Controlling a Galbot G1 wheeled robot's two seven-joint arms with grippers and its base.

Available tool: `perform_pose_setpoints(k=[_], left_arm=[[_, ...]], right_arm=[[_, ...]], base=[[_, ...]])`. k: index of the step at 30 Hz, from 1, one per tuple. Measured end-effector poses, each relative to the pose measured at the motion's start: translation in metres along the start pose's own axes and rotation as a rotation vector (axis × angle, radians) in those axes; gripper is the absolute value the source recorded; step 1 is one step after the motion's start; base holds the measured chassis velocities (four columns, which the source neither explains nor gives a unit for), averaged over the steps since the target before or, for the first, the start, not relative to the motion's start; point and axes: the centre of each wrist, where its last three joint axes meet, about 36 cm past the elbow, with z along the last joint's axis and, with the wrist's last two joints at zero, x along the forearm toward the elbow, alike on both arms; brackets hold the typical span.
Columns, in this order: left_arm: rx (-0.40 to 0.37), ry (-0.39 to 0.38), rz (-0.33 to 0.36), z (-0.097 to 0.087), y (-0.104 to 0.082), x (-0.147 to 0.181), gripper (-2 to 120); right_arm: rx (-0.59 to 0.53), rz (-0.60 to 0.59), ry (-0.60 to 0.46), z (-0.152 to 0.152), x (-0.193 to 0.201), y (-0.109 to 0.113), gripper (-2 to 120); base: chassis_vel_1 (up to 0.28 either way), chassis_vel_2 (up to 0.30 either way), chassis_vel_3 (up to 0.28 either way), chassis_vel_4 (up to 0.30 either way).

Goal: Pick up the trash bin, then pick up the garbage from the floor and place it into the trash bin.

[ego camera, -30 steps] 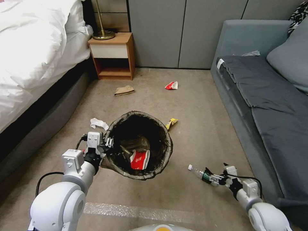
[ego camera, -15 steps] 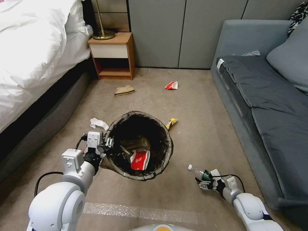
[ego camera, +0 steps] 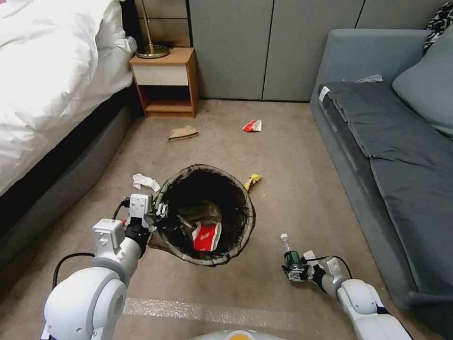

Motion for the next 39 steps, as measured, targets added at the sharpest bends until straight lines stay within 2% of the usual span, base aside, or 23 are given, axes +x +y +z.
perform_pose_setpoints(k=[11,34,37,39], left_arm=[[-0.001,0.002,0.001,0.000,0.000,-0.001,3],[0.002,0.004,-0.001,0.000,0.000,-0.003,3],[0.002,0.003,0.000,0.000,0.000,-0.003,3],[0.003,0.003,0.000,0.000,-0.001,-0.003,3]], right_arm=[[-0.022,0.005,0.015,0.003,-0.018,-0.008,100],[-0.031,0.010,0.024,0.007,-0.026,-0.011,100],[-0.032,0.011,0.024,0.007,-0.026,-0.011,98],[-0.033,0.014,0.024,0.008,-0.025,-0.011,92]], base=[[0.000,0.000,0.000,0.000],[0.000,0.000,0.000,0.000],[0.000,0.000,0.000,0.000],[0.000,0.000,0.000,0.000]])
